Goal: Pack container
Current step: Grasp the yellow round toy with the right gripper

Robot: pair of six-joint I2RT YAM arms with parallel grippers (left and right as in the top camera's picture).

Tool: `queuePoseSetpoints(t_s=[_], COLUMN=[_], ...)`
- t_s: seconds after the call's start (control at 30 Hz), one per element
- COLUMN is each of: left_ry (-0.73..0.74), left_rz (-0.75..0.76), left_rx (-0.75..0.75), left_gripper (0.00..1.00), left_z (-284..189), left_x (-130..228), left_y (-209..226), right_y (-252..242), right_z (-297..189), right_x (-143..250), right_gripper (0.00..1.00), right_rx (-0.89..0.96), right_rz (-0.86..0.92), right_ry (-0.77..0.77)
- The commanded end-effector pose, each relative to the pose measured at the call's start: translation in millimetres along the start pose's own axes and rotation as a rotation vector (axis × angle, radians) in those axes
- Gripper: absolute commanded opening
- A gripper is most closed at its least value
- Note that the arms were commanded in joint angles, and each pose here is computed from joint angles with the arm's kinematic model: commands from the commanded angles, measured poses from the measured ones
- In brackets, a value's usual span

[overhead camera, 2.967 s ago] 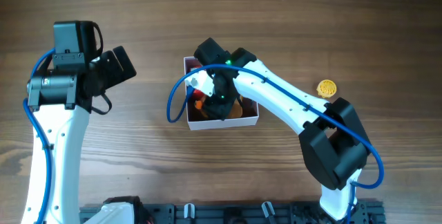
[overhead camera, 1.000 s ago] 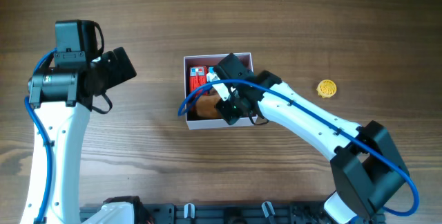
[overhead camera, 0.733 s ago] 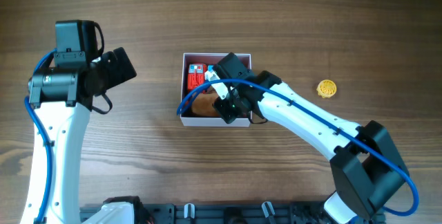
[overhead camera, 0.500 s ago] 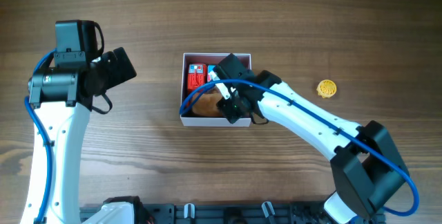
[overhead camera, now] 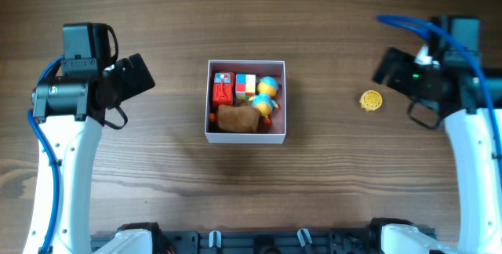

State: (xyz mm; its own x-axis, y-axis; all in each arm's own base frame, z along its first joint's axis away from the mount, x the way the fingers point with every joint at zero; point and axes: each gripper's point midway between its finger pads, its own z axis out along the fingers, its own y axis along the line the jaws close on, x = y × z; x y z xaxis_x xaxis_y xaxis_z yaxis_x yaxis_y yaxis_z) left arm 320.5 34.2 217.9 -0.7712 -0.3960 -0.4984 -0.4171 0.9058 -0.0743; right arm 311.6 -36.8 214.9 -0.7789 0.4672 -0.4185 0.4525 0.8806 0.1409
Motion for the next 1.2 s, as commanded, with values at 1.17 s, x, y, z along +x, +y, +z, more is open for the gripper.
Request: queuePoseSetpoints(t_s=[1.17], left_ry=[-0.013], left_rz=[-0.016], left_rx=[-0.004], left_gripper=[0.99], left_z=[0.4], left_x=[-4.7], left_y=[1.4], right_y=[-14.6], right_z=[227.4], right_x=[75.0], right_gripper=[0.86], right_rx=[0.078], right_rz=[-0.268], right_ry=[0.452])
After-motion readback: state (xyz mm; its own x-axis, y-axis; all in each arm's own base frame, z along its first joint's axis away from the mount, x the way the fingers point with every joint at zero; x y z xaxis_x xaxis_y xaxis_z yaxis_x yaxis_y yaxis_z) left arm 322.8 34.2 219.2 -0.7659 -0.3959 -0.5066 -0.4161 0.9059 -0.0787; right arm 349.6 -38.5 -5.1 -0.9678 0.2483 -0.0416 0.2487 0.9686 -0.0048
